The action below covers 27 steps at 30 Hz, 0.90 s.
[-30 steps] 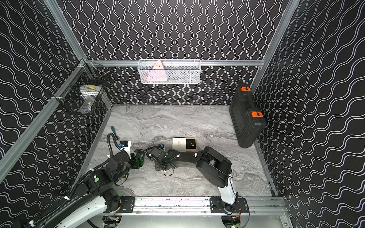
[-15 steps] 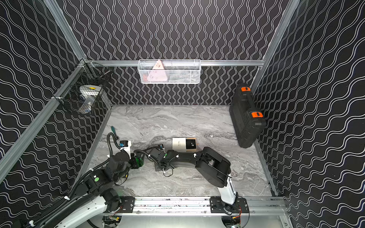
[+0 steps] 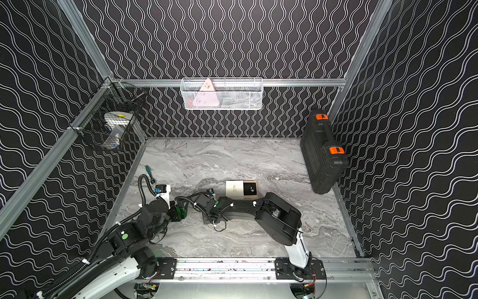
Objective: Place the earrings into the drawer-style jewelry box
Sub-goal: Pick up the earring from the center of the board.
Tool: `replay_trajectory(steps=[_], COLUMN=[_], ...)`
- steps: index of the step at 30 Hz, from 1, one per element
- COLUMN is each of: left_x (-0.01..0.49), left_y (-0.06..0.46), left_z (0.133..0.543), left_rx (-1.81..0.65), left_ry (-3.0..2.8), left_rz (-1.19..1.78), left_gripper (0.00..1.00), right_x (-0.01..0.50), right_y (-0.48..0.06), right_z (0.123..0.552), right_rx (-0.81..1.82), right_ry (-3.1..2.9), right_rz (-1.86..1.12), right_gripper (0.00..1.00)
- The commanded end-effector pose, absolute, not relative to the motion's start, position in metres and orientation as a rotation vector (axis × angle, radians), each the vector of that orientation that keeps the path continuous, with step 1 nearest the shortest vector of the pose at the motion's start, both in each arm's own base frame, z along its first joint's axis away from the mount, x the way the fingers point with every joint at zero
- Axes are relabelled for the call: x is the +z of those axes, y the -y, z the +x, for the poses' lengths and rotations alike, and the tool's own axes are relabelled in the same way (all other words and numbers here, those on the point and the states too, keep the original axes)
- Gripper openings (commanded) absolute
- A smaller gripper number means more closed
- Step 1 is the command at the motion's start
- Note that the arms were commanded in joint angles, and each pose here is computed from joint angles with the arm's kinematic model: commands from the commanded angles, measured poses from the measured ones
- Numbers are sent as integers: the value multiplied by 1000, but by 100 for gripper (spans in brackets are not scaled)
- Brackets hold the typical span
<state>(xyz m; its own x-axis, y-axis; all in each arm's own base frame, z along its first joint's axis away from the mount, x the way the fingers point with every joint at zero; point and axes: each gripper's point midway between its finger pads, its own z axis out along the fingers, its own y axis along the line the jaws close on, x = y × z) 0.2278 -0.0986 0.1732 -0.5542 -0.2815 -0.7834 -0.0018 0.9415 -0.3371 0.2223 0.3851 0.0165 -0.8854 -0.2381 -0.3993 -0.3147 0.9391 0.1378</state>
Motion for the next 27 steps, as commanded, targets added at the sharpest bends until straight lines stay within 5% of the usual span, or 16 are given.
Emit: replay_trajectory(steps=[1,16,27], left_x=[180,170,183], left_y=[93,131,209], left_z=[230,236,232], left_rx=[-345,-477,-876], left_ry=[-2108,-2206,-2347], left_rz=[-220,-141,72], left_gripper=[73,73,74], right_x=[9,91,158], right_y=[-373,-348,-294], right_z=[214,218,219], right_rx=[229,540,673], right_ry=[-2751,-2310,-1909], right_rz=[-426,-751,-830], right_gripper=[14,14,12])
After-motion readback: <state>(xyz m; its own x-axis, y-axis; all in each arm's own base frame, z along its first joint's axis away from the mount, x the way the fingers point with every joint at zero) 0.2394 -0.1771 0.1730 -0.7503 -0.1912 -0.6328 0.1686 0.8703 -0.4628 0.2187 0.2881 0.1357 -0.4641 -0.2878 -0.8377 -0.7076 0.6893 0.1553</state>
